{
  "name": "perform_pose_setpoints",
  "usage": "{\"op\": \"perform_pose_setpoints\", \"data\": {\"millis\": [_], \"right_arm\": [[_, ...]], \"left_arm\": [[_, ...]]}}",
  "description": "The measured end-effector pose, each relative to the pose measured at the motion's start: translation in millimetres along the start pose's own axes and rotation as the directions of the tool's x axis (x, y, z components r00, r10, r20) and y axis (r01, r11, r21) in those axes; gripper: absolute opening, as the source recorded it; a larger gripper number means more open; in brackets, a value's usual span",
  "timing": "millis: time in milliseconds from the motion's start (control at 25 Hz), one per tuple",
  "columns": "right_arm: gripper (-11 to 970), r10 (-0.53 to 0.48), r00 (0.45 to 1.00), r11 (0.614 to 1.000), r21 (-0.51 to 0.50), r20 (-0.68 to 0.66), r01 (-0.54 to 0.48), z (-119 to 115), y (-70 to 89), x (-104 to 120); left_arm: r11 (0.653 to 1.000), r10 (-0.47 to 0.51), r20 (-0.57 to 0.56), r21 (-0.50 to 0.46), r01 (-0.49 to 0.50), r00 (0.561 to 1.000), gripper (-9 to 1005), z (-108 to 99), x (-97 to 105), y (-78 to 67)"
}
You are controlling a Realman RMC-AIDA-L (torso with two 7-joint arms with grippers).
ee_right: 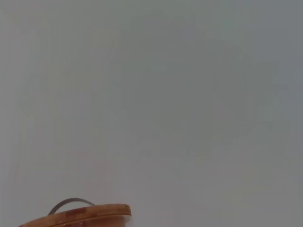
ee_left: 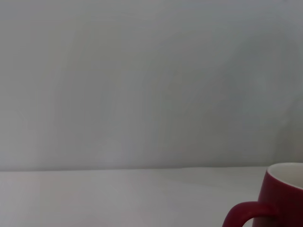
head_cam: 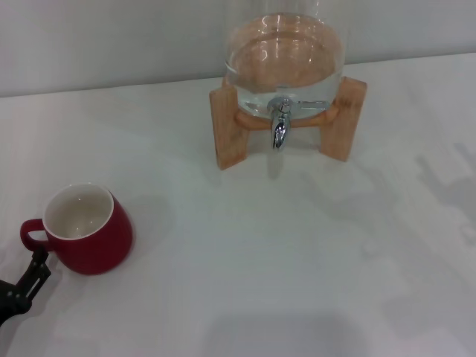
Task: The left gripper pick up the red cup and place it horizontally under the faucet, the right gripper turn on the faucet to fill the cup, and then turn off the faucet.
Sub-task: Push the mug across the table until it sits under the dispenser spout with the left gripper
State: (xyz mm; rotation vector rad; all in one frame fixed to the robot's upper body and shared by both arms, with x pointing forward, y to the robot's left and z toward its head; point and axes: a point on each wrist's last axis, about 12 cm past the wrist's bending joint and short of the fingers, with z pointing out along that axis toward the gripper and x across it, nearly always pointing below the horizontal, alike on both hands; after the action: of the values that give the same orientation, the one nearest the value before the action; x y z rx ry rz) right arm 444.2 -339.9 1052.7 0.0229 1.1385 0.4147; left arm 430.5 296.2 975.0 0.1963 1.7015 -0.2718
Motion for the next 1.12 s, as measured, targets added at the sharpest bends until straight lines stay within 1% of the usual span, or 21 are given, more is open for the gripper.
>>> {"op": "perform_pose_setpoints", "data": {"millis": [640, 1120], "right_arm": [[843, 0.000, 1.000, 1.000, 0.001, -0.001, 0.000, -0.4, -0.1, 0.0], [843, 0.000, 1.000, 1.000, 0.002, -0.001, 0.000, -0.9, -0.2, -0.1]], "left_arm": [[1.000, 0.006, -0.004, 0.005, -0.006, 1.000, 880, 1.4, -0.5, 1.0], [1.000, 0.022, -0.010, -0.014, -0.022, 1.000, 880, 3.3, -2.5, 10.0]]}}
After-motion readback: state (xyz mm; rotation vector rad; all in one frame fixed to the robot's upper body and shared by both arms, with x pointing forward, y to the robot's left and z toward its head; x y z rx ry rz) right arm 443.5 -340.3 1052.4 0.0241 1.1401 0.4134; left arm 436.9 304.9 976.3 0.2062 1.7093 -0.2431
